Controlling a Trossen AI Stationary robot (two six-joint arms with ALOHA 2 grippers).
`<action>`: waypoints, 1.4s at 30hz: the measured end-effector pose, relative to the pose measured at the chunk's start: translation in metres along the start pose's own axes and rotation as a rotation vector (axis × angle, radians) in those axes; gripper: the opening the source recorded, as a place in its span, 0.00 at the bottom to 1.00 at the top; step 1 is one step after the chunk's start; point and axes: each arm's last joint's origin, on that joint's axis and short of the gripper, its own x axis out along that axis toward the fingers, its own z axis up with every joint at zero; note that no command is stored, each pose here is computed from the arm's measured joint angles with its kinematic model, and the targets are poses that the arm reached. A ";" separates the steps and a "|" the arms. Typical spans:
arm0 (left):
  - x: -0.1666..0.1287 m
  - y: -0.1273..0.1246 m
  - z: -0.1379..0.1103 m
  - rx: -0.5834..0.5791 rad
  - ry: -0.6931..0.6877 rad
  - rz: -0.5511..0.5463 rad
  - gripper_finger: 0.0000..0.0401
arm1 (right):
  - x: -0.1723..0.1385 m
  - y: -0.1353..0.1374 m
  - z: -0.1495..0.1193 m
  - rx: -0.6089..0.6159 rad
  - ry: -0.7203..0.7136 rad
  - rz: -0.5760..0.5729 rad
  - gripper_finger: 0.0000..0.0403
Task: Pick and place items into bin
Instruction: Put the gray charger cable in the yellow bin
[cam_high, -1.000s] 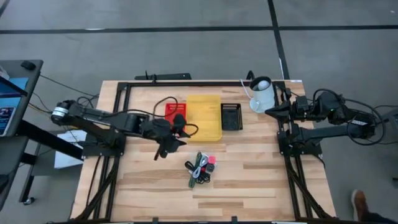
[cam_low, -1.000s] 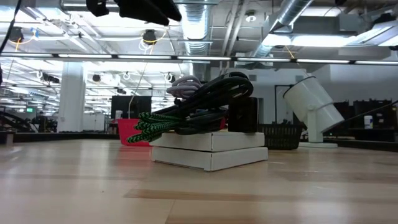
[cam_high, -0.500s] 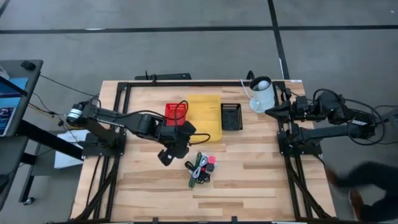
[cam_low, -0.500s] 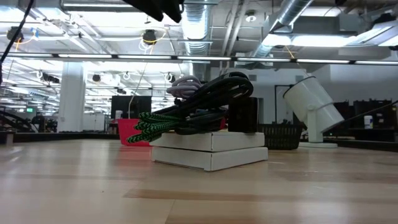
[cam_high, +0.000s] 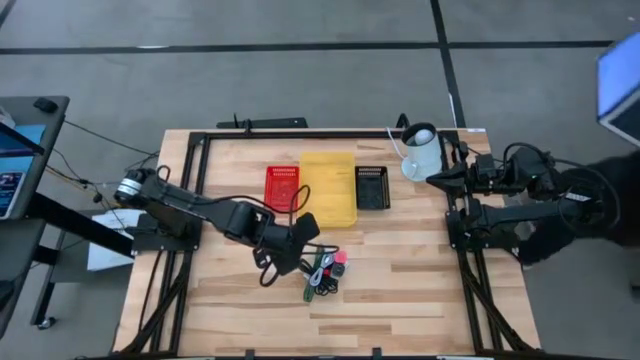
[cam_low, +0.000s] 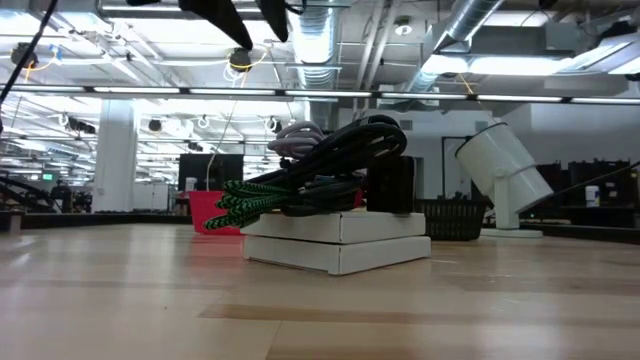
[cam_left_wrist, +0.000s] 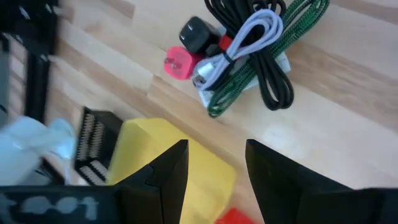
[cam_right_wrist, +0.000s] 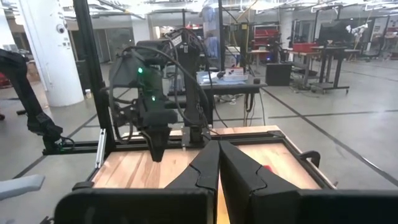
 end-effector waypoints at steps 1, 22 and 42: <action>0.000 0.000 0.001 0.021 -0.002 0.003 0.38 | 0.000 0.000 0.000 0.000 0.001 -0.001 0.02; 0.045 0.003 0.007 0.273 -0.002 -0.045 0.38 | 0.000 0.000 0.000 0.000 0.001 0.000 0.02; 0.081 0.004 0.016 0.501 -0.016 -0.102 0.38 | 0.000 0.000 -0.001 0.000 0.012 0.000 0.02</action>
